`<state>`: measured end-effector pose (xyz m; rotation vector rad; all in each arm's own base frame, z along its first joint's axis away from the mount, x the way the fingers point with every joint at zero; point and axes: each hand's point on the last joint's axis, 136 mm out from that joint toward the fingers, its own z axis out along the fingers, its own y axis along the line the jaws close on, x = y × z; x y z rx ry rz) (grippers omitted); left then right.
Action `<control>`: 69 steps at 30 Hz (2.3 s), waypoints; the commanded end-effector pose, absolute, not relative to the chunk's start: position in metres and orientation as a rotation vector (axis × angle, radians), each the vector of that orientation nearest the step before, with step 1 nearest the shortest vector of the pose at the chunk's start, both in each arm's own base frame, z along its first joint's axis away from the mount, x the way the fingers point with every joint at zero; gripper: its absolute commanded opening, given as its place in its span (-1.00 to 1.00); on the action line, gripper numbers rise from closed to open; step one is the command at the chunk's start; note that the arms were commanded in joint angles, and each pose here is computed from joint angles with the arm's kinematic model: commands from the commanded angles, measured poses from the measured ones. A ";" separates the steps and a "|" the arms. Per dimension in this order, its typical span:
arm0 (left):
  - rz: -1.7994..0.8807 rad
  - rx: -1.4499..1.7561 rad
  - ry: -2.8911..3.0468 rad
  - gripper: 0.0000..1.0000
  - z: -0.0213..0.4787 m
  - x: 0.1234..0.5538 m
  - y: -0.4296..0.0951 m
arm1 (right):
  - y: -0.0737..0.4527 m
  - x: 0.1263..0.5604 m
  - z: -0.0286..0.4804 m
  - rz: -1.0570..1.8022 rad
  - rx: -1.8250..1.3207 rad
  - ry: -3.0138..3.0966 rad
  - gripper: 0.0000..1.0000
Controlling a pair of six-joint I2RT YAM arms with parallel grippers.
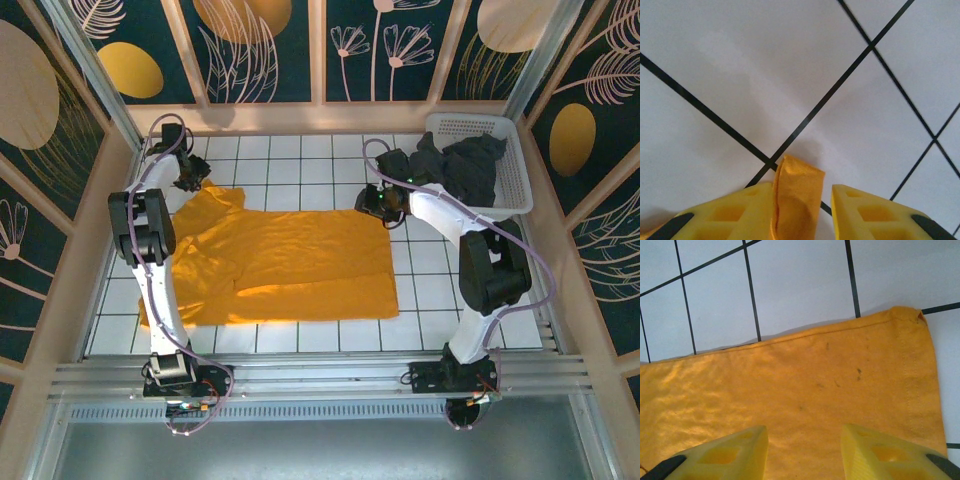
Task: Fold and stack the t-shirts
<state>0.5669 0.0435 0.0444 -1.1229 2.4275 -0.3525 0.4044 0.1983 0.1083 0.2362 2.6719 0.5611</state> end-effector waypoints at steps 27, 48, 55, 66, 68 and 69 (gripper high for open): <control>-0.398 -1.079 2.440 -1.00 0.056 0.577 0.038 | 0.191 0.415 0.090 0.507 0.269 2.681 -0.15; -0.469 -1.073 2.413 -1.00 0.093 0.535 0.017 | 0.135 0.455 0.045 0.038 0.541 2.677 -0.13; -0.483 -1.055 2.416 -1.00 0.101 0.529 0.014 | 0.139 0.467 0.037 0.037 0.481 2.676 -0.17; -0.493 -1.045 2.430 -1.00 0.106 0.526 0.012 | 0.141 0.473 0.023 0.032 0.338 2.699 -0.40; -0.494 -1.045 2.429 -1.00 0.108 0.525 0.011 | 0.143 0.475 0.023 0.023 0.288 2.697 -0.42; -0.492 -1.043 2.431 -1.00 0.108 0.524 0.011 | 0.142 0.476 0.024 0.012 0.257 2.692 -0.42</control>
